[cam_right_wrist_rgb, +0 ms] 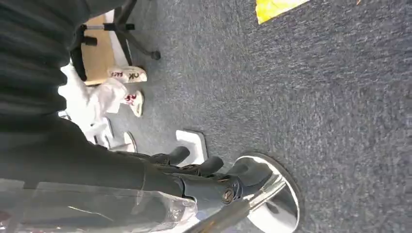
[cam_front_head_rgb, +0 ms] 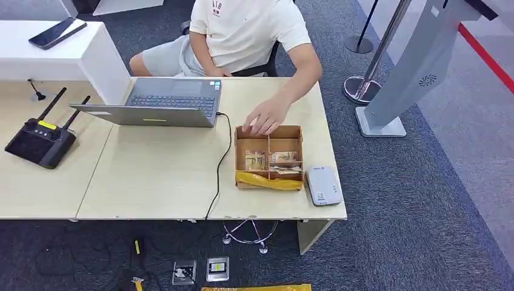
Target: Pass the card to the sensor for recognition and then transmit it.
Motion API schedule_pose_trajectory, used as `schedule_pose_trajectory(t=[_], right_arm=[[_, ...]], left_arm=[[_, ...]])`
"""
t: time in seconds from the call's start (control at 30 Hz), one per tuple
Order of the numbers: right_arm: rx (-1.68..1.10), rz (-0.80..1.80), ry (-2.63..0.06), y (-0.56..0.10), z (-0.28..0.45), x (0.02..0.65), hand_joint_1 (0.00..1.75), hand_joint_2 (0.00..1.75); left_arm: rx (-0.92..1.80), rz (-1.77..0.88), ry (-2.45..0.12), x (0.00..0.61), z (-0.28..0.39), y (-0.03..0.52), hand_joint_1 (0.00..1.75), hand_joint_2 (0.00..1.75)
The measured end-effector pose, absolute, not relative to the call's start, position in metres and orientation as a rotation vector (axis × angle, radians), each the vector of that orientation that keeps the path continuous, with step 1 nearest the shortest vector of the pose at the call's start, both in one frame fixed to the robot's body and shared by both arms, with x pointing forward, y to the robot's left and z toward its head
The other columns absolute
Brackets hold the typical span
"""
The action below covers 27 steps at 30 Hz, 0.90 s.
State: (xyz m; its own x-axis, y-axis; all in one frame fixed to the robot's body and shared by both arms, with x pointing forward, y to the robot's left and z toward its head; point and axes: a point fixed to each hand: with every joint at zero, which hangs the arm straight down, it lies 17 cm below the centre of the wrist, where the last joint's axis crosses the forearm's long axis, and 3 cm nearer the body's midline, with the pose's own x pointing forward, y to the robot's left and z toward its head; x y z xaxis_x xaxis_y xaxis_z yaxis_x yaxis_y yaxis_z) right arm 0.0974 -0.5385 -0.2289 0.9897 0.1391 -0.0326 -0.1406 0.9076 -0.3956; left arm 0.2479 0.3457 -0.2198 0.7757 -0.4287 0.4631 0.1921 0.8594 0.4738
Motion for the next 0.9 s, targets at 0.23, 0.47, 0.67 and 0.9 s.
schedule_pose_trajectory(t=[0.23, 0.47, 0.67, 0.9], right_arm=[[-0.409, 0.173, -0.001, -0.535, -0.23, 0.101, 0.0, 1.75], [-0.41, 0.186, 0.002, -0.535, -0.23, 0.101, 0.0, 1.75], [-0.391, 0.198, 0.012, -0.527, -0.233, 0.098, 0.0, 1.75], [-0.361, 0.207, 0.016, -0.514, -0.237, 0.097, 0.0, 1.75]], left_arm=[[0.42, -0.355, -0.597, 0.249, -0.219, 0.345, 0.0, 0.0], [0.418, -0.36, -0.6, 0.25, -0.218, 0.344, 0.0, 0.0], [0.418, -0.372, -0.602, 0.252, -0.218, 0.343, 0.0, 0.0], [0.416, -0.375, -0.605, 0.254, -0.217, 0.341, 0.0, 0.0]])
